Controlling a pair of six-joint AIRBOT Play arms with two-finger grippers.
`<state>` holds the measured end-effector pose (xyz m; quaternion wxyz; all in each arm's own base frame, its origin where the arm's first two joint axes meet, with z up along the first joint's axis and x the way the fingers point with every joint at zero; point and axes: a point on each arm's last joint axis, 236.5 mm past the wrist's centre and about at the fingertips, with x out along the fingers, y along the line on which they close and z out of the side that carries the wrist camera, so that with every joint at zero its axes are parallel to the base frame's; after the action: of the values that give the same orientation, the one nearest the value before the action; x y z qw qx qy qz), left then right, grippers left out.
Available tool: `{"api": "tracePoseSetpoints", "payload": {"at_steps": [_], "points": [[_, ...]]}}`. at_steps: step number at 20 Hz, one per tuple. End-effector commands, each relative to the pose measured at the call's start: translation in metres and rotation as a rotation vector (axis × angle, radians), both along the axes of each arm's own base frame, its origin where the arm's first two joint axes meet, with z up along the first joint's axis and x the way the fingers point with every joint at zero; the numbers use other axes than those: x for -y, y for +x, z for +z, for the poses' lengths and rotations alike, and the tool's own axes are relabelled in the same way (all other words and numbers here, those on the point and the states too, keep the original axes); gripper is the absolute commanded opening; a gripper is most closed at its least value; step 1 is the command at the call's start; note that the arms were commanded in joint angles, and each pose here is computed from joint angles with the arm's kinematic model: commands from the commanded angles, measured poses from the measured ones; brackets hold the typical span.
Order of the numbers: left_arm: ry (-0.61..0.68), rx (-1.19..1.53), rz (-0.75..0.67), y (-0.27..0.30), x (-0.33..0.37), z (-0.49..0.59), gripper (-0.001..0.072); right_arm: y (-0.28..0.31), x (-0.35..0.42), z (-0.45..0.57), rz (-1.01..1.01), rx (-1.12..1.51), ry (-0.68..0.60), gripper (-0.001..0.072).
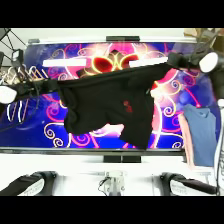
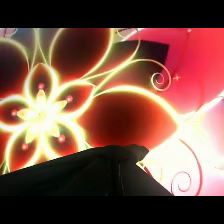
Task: Fold the shirts.
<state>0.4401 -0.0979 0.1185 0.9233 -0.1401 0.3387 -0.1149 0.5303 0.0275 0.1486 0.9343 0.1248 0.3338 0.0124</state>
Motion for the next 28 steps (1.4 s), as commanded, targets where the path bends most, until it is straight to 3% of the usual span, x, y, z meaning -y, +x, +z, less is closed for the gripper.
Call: {"api": "tracePoseSetpoints", "payload": {"at_steps": [1, 6, 7, 8, 9, 10, 11, 14, 16, 19, 22, 25, 26, 27, 28], "points": [[-0.066, 0.043, 0.049, 0.038, 0.013, -0.023, 0.0034, 0.029, -0.008, -0.050, -0.033, -0.038, 0.088, 0.0057], [-0.089, -0.277, -0.025, 0.013, 0.059, -0.127, 0.0038, -0.003, -0.040, -0.150, 0.038, -0.365, 0.084, 0.0061], [-0.094, -0.325, -0.027, 0.006, 0.061, -0.136, 0.0094, -0.004, -0.045, -0.150, 0.046, -0.369, 0.089, 0.0083], [-0.095, -0.358, -0.029, 0.000, 0.056, -0.138, 0.0303, -0.004, -0.050, -0.144, 0.053, -0.359, 0.100, 0.0084], [-0.096, -0.399, -0.031, -0.005, 0.047, -0.135, 0.0568, -0.005, -0.047, -0.132, 0.062, -0.350, 0.084, 0.0195], [-0.091, -0.463, -0.039, -0.013, 0.032, -0.129, 0.0689, -0.006, -0.039, -0.117, 0.087, -0.339, 0.039, 0.0531], [-0.072, -0.542, -0.046, -0.025, 0.008, -0.121, 0.0680, -0.012, -0.025, -0.100, 0.119, -0.335, -0.028, 0.0636], [-0.027, -0.772, -0.002, -0.074, -0.066, -0.106, 0.0572, -0.052, 0.037, -0.075, 0.063, -0.447, -0.139, 0.0632], [-0.053, -0.834, 0.042, -0.101, -0.087, -0.112, 0.0572, -0.091, 0.064, -0.084, 0.074, -0.600, -0.130, 0.0580], [-0.149, -0.860, 0.070, -0.137, -0.063, -0.152, 0.0572, -0.133, 0.069, -0.103, 0.128, -0.760, -0.025, 0.0564], [-0.283, -0.842, 0.051, -0.150, -0.017, -0.190, 0.0573, -0.134, 0.058, -0.111, 0.140, -0.758, 0.053, 0.0569], [-0.261, -0.782, 0.033, -0.143, 0.001, -0.209, 0.0573, -0.129, 0.052, -0.115, 0.153, -0.741, 0.045, 0.0574], [-0.249, -0.765, 0.033, -0.138, 0.004, -0.212, 0.0572, -0.131, 0.051, -0.118, 0.155, -0.750, 0.046, 0.0639], [-0.238, -0.755, 0.032, -0.135, 0.008, -0.216, 0.0557, -0.135, 0.049, -0.123, 0.167, -0.767, 0.046, 0.0645], [-0.232, -0.754, 0.033, -0.134, 0.010, -0.220, 0.0462, -0.142, 0.047, -0.131, 0.175, -0.794, 0.051, 0.0645]]}}
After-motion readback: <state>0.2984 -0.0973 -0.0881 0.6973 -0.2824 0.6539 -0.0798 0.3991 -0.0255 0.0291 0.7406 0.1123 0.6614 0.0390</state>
